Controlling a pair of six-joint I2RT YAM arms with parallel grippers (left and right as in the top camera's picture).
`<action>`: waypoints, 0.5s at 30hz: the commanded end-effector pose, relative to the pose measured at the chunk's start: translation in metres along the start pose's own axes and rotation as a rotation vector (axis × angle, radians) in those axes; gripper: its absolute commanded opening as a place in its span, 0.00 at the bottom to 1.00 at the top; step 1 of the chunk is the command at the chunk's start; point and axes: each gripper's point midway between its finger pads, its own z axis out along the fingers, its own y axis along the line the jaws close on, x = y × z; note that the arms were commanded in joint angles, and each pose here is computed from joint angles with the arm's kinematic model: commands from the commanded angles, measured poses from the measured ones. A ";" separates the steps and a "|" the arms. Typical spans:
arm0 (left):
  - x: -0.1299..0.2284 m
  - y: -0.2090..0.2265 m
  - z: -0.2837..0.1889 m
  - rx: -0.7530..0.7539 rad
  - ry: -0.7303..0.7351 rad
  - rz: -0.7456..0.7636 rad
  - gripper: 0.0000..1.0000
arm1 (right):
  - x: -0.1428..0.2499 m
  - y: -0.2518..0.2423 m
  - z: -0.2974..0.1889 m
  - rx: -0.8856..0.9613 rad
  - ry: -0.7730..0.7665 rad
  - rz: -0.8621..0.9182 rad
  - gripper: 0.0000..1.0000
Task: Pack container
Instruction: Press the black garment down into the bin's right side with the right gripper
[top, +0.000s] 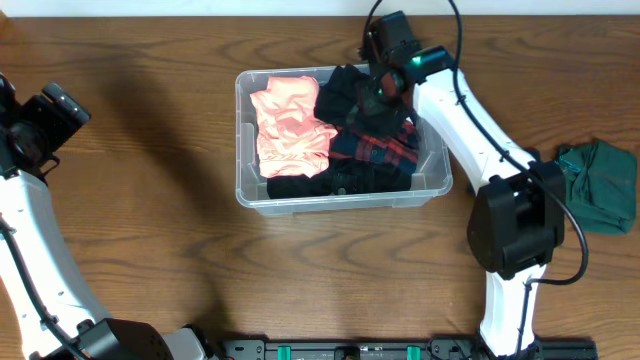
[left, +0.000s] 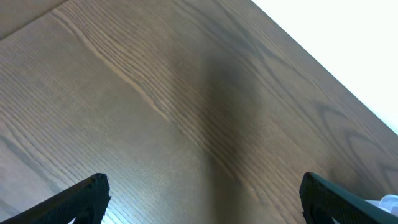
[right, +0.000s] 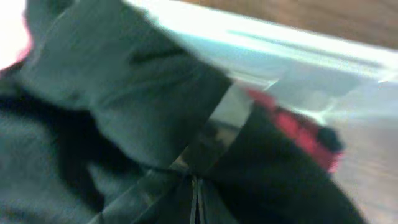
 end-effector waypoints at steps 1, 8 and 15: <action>0.000 0.000 0.002 0.006 0.005 0.007 0.98 | 0.003 -0.054 0.019 0.147 0.013 0.051 0.01; 0.000 0.000 0.002 0.006 0.004 0.007 0.98 | -0.014 -0.068 0.018 0.155 -0.047 -0.027 0.01; 0.000 0.000 0.002 0.006 0.004 0.007 0.98 | -0.012 -0.056 0.009 0.121 -0.035 -0.079 0.01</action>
